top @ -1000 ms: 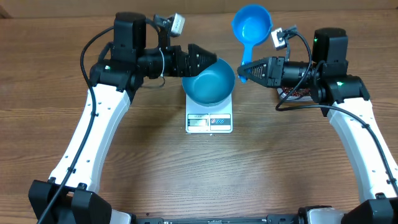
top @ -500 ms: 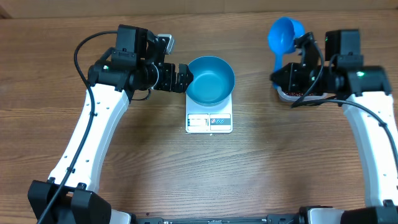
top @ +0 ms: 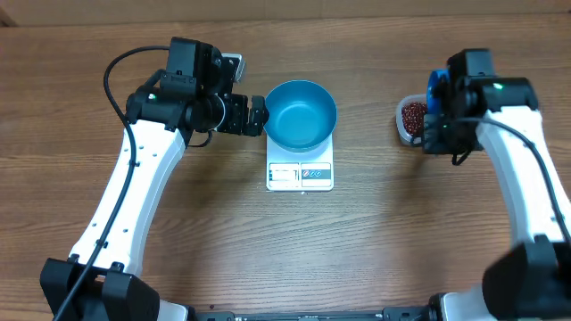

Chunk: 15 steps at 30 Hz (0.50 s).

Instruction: Scoop item into bowl and weigh 150g on scale

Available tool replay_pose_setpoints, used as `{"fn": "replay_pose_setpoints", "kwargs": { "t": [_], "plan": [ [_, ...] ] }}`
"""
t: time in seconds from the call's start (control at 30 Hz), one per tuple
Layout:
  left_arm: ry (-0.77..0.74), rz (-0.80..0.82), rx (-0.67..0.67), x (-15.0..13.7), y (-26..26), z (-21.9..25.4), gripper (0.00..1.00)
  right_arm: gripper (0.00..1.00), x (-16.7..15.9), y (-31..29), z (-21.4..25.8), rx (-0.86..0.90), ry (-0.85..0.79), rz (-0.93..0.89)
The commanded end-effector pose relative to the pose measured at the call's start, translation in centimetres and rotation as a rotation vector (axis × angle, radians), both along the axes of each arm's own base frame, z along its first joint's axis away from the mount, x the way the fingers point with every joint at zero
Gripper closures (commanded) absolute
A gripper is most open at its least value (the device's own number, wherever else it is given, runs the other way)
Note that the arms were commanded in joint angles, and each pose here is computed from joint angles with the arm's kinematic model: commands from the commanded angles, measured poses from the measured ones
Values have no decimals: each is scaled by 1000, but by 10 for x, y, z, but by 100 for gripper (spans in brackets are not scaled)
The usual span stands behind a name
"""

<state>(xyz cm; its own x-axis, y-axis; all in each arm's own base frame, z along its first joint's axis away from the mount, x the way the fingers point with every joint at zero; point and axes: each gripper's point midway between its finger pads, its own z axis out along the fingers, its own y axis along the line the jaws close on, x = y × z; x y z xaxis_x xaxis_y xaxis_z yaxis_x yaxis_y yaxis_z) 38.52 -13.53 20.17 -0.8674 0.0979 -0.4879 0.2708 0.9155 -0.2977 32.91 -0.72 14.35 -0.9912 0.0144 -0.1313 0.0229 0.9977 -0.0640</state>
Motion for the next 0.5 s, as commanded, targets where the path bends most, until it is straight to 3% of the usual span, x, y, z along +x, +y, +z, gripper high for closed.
{"fn": "replay_pose_setpoints", "kwargs": {
  "t": [0.0, 0.23, 0.37, 0.47],
  "plan": [
    [-14, -34, 28, -2, -1, 1, 0, 96, 0, -22, -28, -122, 98, -2],
    [-9, -62, 117, -9, -2, -6, 0, 96, 3, -27, -43, -153, 143, 0],
    [25, -97, 134, -22, -12, -10, 12, 96, 4, -27, -34, -153, 140, -1],
    [71, -131, 205, -40, -19, -18, 16, 96, 12, -26, -19, -147, 107, -8]
  ]
}}
